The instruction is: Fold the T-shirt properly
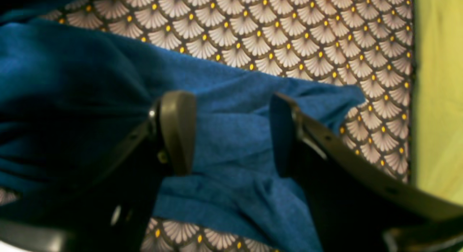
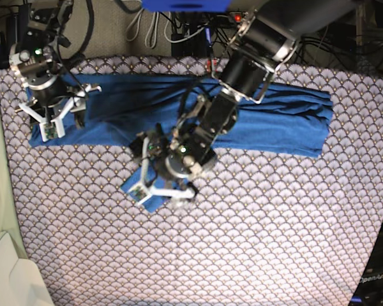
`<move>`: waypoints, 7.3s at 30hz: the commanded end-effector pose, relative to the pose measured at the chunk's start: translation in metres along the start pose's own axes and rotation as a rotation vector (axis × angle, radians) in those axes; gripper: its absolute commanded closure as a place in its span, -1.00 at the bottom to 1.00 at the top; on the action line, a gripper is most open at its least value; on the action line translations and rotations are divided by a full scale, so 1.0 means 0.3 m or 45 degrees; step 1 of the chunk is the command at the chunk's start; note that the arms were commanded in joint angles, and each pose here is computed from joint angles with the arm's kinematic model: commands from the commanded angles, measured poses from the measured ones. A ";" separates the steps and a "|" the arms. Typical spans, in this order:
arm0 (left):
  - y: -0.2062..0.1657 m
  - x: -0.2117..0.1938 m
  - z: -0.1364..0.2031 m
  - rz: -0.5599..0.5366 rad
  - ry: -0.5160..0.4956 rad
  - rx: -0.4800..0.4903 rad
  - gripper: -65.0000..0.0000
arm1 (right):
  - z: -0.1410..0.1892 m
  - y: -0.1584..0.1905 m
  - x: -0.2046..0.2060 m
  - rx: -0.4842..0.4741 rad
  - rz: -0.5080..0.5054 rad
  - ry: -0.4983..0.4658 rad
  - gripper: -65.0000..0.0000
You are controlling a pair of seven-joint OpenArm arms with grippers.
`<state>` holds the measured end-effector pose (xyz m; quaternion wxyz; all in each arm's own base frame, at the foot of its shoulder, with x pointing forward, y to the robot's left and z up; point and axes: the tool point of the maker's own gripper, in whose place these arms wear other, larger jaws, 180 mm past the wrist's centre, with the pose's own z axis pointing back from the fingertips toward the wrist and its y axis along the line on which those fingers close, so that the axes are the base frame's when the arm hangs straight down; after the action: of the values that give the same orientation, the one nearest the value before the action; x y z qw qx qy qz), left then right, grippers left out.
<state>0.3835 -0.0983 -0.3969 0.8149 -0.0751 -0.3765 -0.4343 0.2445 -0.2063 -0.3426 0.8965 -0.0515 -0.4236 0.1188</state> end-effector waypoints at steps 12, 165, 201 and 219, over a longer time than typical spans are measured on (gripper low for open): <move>-0.002 0.095 -0.104 0.184 -0.128 -0.026 -0.91 | 0.029 -0.078 0.030 -0.052 0.019 -0.056 -0.03; 0.523 -0.891 0.875 1.030 0.149 0.848 -1.00 | -0.019 0.002 0.143 0.038 0.053 -0.157 -0.02; 0.368 -0.986 0.604 1.090 0.271 0.447 -1.00 | -0.018 -0.008 0.141 0.027 0.060 -0.153 -0.02; 0.368 -0.987 0.606 1.077 0.277 0.443 0.61 | -0.018 -0.008 0.139 0.028 0.060 -0.151 -0.02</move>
<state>0.2854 0.2395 -0.4332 0.9391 -0.0528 -0.3394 0.0073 0.2686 -0.1980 -0.3264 0.8793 -0.0438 -0.4514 0.1454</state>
